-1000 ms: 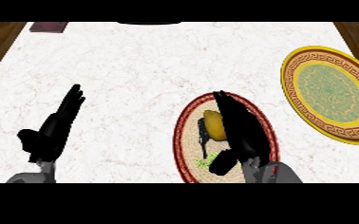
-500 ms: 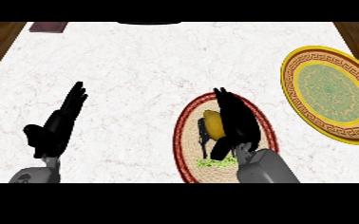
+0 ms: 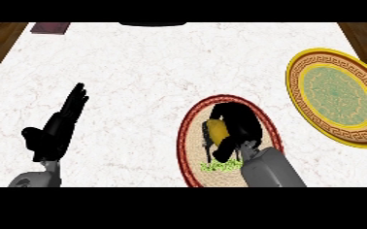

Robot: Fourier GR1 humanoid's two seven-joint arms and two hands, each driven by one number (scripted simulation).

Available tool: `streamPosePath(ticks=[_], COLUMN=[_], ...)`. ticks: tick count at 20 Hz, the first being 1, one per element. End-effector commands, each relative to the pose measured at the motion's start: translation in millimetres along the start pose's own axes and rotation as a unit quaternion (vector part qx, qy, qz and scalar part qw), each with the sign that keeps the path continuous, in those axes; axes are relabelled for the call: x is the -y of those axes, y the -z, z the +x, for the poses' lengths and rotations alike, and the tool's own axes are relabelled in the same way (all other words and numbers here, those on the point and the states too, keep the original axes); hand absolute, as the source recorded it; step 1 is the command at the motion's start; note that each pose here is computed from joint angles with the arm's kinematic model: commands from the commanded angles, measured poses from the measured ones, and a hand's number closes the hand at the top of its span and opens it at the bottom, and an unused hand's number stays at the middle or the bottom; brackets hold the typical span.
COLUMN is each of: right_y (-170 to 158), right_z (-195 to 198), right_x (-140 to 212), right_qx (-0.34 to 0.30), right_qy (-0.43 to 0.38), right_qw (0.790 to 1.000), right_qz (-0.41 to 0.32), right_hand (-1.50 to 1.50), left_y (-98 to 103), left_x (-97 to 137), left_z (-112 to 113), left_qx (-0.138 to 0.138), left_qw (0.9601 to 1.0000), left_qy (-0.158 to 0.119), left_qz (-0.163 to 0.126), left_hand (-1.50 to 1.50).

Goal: Pick the lemon from the placemat and place it in the plate

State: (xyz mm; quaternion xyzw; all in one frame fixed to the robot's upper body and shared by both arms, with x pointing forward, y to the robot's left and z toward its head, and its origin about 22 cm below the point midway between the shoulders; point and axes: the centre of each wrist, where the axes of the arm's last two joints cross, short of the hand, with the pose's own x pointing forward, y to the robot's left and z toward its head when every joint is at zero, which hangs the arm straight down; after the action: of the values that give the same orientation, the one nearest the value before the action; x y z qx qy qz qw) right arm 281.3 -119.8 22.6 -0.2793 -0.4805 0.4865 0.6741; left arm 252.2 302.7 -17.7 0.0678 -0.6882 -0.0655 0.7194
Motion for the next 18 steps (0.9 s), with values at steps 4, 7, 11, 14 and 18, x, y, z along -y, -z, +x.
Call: streamPosePath(ticks=[4,7,11,14,18], right_y=[-10,-33,-64,-108,-176], right_z=[-3,-88,-210,-261,-299], right_x=[-14,-2,51,93,120], right_qx=[0.038,-0.088,-0.288,-0.310,-0.288], right_qy=[-0.014,-0.007,0.026,0.010,0.027], right_qw=[0.999,0.993,0.941,0.916,0.908], right_qz=[-0.024,-0.083,-0.178,-0.256,-0.304], right_hand=[1.50,1.50,1.50,1.50,1.50], left_y=[-6,-5,-29,-26,-26], left_x=[2,-6,-32,-32,-18], left_z=[4,-1,-21,-13,-19], left_qx=[0.002,-0.002,-0.036,-0.027,-0.026], left_qw=[1.0000,0.9995,0.9965,0.9966,0.9981], left_qy=[0.003,0.005,0.001,-0.004,-0.006], left_qz=[0.008,0.032,0.075,0.078,0.056], left_hand=[0.00,0.00,0.00,0.00,0.00])
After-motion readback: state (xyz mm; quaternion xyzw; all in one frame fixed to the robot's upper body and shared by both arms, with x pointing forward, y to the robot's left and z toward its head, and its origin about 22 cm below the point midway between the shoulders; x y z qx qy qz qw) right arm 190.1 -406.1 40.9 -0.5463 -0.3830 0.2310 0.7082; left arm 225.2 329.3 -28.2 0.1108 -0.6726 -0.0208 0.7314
